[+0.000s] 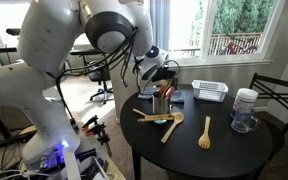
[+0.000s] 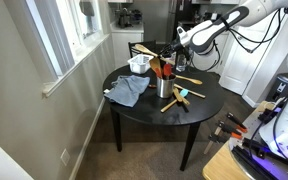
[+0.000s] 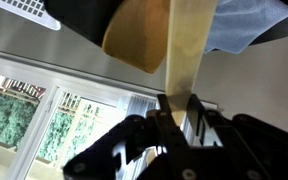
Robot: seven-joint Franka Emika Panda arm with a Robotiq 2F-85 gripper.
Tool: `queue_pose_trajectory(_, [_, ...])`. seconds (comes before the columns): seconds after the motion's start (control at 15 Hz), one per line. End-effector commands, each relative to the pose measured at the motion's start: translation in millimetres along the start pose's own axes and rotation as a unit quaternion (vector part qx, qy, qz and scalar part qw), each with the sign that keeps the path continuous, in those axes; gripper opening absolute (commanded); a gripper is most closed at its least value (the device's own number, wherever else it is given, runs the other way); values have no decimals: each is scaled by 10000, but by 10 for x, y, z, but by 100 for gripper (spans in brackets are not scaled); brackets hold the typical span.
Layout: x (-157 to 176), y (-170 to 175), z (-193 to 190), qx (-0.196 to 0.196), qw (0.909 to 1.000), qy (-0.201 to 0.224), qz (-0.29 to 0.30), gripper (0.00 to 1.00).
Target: Put the spoon into the bucket
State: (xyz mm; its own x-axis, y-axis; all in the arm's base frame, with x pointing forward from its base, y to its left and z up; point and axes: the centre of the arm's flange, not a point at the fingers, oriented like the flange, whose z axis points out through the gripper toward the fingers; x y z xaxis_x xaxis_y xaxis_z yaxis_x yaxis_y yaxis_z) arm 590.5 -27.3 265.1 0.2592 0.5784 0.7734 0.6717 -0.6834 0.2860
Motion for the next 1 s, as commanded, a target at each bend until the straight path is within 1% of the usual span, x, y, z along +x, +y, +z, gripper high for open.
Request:
queue_pose_trajectory(0.0, [-190,-61,-15,232,9993,279,-108,11])
queue_pose_trajectory(0.2, [-362,-93,-12,231,9976,652,-85,11])
queue_pose_trajectory(0.33, [-472,-114,-3,226,9964,821,-42,11])
queue_pose_trajectory(0.67, [-737,-176,40,264,9928,1161,118,11])
queue_pose_trajectory(0.93, [-868,-231,84,240,9898,1405,81,11])
